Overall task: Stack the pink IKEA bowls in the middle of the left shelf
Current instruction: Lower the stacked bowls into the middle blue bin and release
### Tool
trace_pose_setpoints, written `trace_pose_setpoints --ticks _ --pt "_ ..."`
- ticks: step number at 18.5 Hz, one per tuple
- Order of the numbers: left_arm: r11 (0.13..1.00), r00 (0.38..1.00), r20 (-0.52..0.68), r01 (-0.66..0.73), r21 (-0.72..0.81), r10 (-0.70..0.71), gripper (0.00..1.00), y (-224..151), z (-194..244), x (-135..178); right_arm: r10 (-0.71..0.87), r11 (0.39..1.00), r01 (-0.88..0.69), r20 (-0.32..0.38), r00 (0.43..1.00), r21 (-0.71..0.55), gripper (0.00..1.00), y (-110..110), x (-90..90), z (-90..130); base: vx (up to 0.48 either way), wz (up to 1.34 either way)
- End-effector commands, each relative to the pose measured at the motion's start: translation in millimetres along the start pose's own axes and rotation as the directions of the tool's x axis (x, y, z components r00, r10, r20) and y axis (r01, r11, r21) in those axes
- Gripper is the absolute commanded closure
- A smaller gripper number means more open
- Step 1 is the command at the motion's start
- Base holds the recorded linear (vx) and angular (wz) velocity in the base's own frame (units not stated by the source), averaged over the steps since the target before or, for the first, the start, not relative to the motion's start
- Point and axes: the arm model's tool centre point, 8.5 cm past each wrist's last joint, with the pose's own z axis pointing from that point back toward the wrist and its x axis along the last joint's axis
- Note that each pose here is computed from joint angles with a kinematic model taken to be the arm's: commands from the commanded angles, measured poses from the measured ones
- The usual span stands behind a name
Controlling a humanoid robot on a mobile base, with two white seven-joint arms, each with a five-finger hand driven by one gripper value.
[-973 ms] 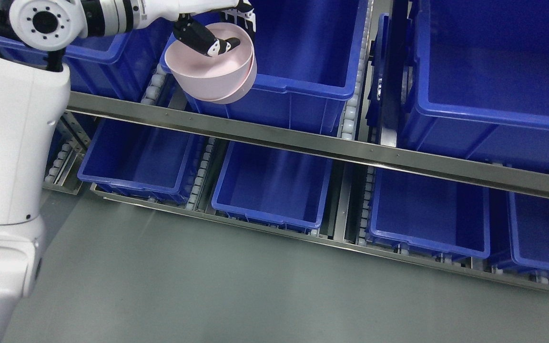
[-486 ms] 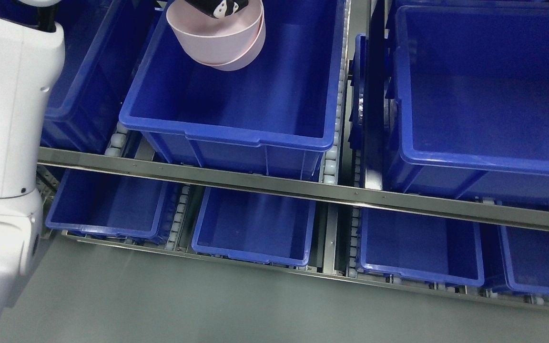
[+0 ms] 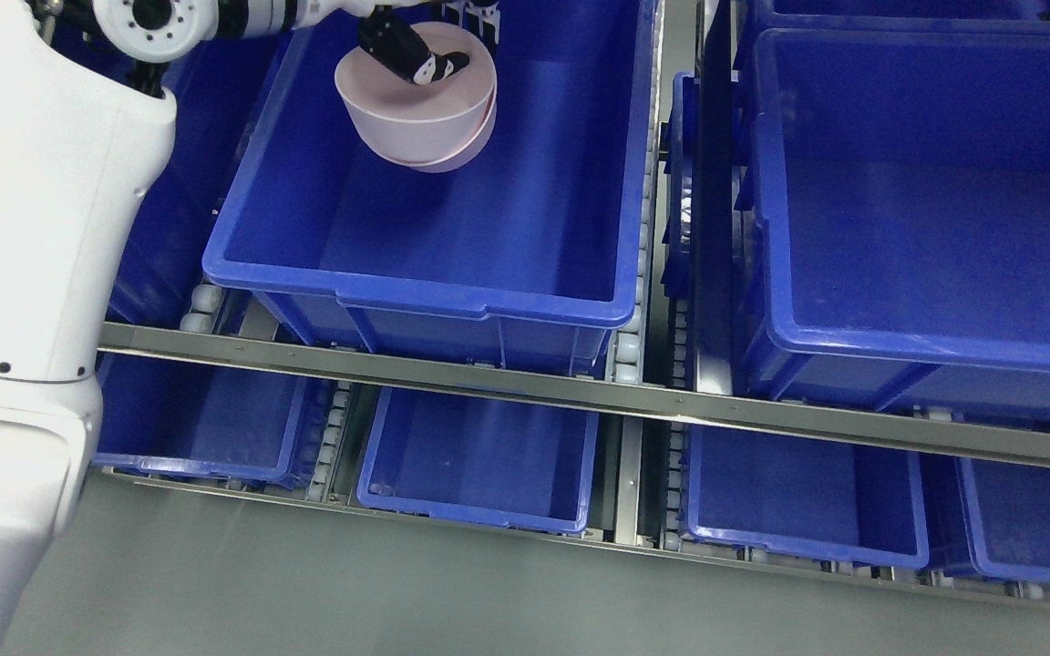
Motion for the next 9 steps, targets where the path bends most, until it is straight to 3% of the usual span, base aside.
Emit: trace_pose_setpoints --ticks 1,4,9 --pt "0.987 0.998 -0.005 -0.061 -0.148 0.061 0.95 -61 -58 11 -0.019 1.0 0.019 0.005 1.0 -0.018 0.0 -11 -7.1 -1 0.022 -0.03" --pt "0.985 0.993 0.054 -0.097 -0.141 0.106 0.95 -66 -89 40 -0.018 1.0 0.018 0.005 1.0 -0.018 0.0 -11 -7.1 -1 0.0 0.0" --pt "0.988 0.996 0.017 -0.087 -0.125 0.089 0.9 -70 -95 37 -0.018 1.0 0.018 0.006 1.0 -0.018 0.0 -11 -6.9 -1 0.0 0.0"
